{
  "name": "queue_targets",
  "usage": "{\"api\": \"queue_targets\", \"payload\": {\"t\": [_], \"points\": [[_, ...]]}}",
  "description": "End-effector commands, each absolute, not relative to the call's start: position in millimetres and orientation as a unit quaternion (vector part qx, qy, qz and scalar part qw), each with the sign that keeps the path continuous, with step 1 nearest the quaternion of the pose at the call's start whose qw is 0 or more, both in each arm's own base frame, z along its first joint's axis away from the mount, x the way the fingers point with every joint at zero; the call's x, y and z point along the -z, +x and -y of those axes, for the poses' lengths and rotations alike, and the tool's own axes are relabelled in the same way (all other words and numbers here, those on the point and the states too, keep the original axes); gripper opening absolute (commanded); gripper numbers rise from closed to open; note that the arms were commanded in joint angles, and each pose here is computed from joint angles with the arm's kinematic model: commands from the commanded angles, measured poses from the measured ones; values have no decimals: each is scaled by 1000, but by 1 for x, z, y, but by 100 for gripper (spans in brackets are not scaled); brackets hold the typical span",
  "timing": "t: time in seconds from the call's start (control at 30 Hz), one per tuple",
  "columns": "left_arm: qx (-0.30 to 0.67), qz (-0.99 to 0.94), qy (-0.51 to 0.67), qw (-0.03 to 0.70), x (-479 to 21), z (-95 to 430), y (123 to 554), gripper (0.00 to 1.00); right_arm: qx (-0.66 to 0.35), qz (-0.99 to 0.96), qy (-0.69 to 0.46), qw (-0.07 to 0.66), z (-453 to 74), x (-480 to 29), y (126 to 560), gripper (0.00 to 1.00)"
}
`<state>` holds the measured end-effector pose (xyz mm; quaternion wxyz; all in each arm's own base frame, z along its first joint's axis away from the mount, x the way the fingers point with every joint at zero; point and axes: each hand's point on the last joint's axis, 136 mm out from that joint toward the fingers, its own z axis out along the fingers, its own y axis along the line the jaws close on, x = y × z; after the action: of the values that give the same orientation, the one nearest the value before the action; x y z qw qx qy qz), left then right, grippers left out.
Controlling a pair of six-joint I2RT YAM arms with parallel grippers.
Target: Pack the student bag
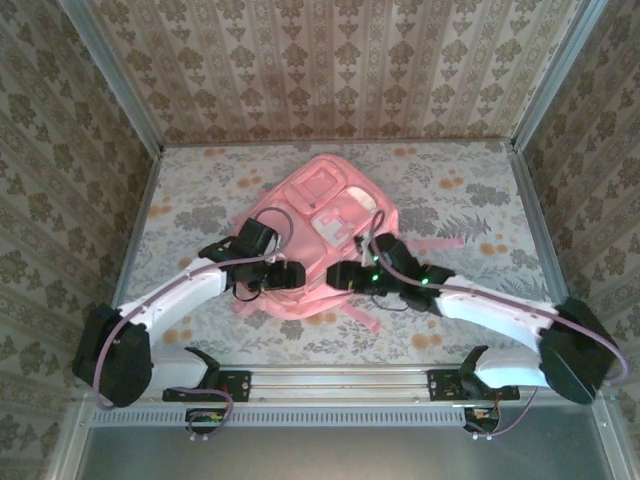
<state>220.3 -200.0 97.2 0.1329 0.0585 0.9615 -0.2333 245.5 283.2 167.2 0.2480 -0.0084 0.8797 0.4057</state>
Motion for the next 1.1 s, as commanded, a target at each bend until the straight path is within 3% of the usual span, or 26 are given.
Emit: {"api": "queue_targets", "payload": {"t": [0.0, 0.13, 0.27, 0.57, 0.8, 1.07], "points": [[222, -958, 47, 175, -121, 184, 231, 80, -262, -924, 15, 278, -213, -161, 264, 65], [218, -958, 49, 181, -126, 176, 223, 80, -194, -927, 24, 321, -181, -185, 294, 66], [214, -960, 37, 179, -121, 168, 216, 80, -182, -928, -43, 323, -203, -203, 318, 66], [222, -953, -39, 202, -123, 141, 210, 81, -192, -935, -214, 206, -307, -173, 333, 64], [237, -940, -102, 226, -125, 113, 208, 80, -240, -924, -252, 162, -371, -157, 338, 58], [243, -930, -112, 254, -135, 104, 210, 79, -331, -900, -266, 100, -423, -140, 318, 45]]}}
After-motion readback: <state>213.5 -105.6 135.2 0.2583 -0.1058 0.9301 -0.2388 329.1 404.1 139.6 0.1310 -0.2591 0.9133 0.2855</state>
